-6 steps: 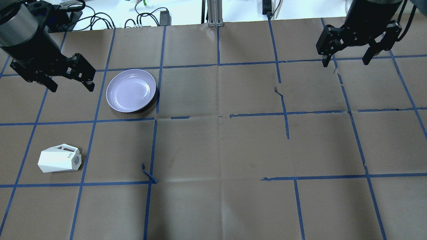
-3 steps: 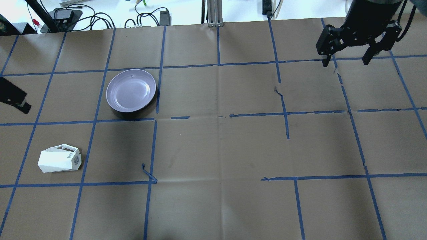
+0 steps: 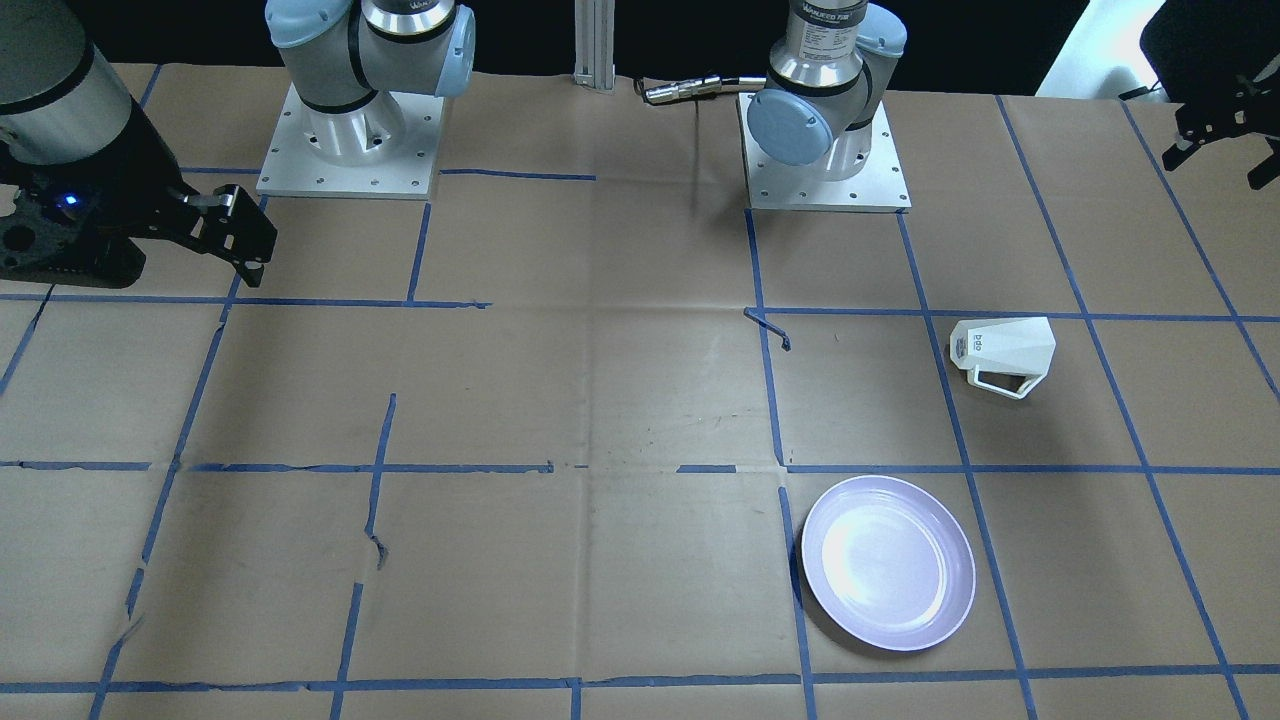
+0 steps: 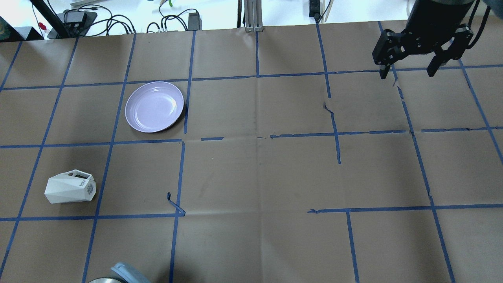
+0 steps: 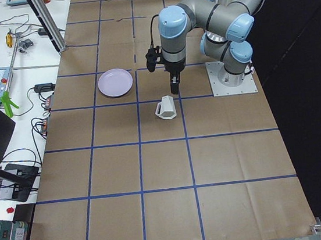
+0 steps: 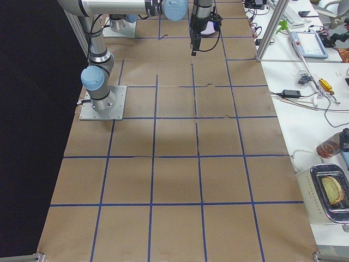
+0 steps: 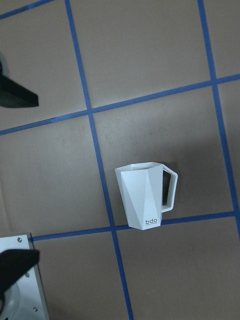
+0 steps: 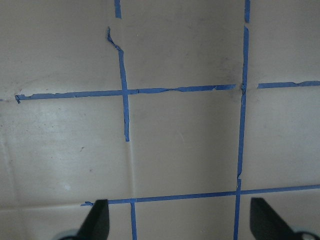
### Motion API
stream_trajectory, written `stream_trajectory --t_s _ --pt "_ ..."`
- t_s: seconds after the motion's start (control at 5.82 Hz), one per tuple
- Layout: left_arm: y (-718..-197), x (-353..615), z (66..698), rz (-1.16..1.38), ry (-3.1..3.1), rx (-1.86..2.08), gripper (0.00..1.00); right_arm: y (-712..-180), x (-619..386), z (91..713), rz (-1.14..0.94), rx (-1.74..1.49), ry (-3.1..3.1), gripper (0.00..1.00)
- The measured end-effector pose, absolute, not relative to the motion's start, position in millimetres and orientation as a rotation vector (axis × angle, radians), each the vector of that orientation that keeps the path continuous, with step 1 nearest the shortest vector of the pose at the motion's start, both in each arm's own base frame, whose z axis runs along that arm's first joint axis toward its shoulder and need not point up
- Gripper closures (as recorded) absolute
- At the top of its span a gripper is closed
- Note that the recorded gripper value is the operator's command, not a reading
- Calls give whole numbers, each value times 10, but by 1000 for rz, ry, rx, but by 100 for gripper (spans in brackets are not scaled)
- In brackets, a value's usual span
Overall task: Flip cup and place on plate
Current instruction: 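Lower the left gripper onto the white mug and close on it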
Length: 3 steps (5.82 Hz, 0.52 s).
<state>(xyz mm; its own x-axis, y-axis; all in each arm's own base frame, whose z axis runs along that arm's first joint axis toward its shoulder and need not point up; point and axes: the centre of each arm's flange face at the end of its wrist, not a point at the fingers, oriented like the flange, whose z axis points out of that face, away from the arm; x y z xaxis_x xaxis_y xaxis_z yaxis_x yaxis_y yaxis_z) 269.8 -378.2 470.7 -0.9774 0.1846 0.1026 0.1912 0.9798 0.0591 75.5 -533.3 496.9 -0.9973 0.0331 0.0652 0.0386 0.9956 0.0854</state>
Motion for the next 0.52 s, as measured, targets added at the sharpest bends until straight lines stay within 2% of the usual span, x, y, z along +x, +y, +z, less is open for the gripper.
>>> stream_trajectory --t_s 0.52 --pt "-3945 3238 3660 -24 -2674 -296 1 -5333 755 4970 -134 -55 -3074 0"
